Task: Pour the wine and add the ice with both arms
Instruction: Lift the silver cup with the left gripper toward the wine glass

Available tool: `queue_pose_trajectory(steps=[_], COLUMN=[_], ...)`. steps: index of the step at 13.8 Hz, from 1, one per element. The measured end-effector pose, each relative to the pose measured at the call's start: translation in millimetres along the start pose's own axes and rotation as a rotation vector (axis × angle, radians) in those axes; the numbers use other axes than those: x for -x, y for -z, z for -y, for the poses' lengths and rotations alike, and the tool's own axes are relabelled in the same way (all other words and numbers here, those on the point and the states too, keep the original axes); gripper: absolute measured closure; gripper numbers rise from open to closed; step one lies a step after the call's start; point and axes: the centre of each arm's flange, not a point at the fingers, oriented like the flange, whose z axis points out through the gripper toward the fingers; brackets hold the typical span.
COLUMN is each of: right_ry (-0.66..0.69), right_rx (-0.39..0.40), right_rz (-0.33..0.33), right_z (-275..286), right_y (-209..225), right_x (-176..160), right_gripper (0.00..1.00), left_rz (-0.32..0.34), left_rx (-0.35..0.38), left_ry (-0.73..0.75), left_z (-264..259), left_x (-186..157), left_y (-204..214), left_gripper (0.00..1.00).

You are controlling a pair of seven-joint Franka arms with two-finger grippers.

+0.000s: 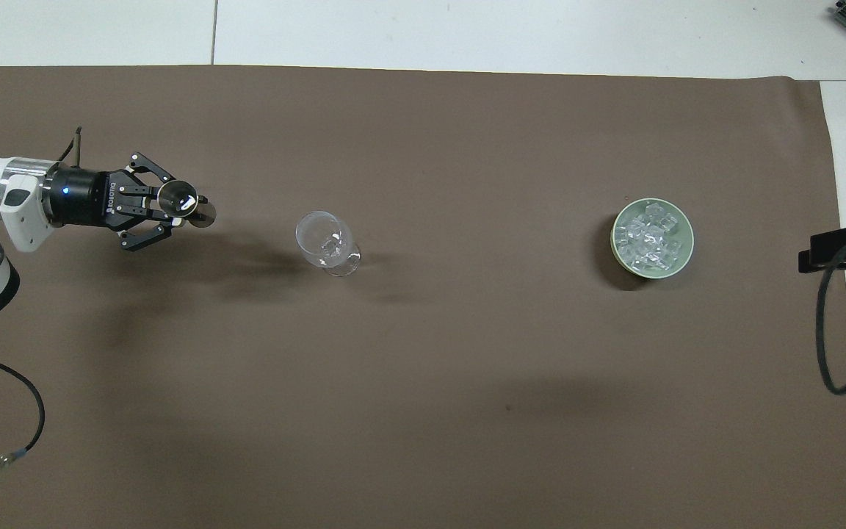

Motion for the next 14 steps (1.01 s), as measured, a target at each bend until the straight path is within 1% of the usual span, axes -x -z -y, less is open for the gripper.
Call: queue_pose_trajectory(steps=[3, 6, 11, 14], right_ry=[0.0, 0.0, 0.0, 0.0], right_rx=[0.0, 0.0, 0.0, 0.0], right_rz=[0.0, 0.0, 0.0, 0.0], right_z=[0, 0, 0, 0], right_y=[0, 0, 0, 0], right_x=[0, 0, 0, 0], right_gripper=[0.0, 0.0, 0.0, 0.0], left_rz=[0.014, 0.047, 0.129, 0.161], left_rx=[-0.01, -0.023, -0.058, -0.08], left_ry=[0.025, 0.058, 0.085, 0.111], left_z=[-8, -13, -17, -19], left_x=[-9, -23, -62, -78], left_y=[-30, -39, -58, -65], left_gripper=[0.78, 0.78, 0.78, 0.78])
